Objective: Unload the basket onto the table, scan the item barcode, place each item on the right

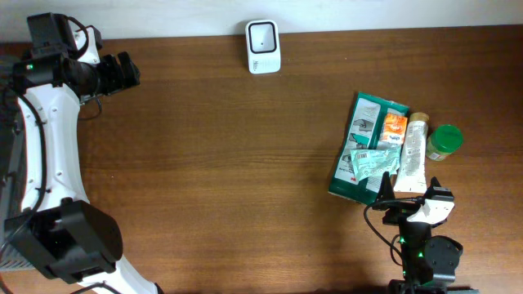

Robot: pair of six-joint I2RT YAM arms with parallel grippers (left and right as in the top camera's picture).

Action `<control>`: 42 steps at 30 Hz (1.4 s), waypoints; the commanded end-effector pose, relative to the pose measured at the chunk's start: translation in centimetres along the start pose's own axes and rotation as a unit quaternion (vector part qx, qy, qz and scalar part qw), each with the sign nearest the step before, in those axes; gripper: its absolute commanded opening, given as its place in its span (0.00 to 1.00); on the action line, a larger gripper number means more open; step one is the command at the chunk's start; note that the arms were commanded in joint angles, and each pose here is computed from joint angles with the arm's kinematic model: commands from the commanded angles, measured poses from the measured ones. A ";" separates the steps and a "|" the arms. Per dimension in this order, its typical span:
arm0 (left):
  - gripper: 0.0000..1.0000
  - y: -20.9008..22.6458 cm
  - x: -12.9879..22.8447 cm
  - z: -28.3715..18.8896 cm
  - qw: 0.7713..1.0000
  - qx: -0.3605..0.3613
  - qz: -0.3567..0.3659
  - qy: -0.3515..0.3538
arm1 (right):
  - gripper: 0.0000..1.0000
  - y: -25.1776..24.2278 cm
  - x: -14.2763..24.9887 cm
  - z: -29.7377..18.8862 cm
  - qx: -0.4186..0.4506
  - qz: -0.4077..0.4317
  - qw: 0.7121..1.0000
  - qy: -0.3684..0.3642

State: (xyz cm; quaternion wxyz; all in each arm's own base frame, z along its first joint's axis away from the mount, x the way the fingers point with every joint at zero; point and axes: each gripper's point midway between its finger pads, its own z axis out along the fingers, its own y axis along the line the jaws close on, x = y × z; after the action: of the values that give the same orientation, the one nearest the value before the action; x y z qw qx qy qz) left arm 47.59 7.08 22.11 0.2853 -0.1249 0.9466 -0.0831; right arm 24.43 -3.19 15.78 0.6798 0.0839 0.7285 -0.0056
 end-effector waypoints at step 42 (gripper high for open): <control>0.99 -0.7 -1.7 -16.8 0.974 -0.075 0.050 -0.208 | 0.98 -0.5 0.1 0.0 0.013 0.000 1.000 0.000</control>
State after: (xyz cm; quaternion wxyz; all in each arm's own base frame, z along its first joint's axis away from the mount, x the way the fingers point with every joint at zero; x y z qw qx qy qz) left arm 41.08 8.52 36.42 0.4427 -0.1297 0.8871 0.0124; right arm 24.43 -3.20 15.77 0.6797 0.0843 0.7286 -0.0057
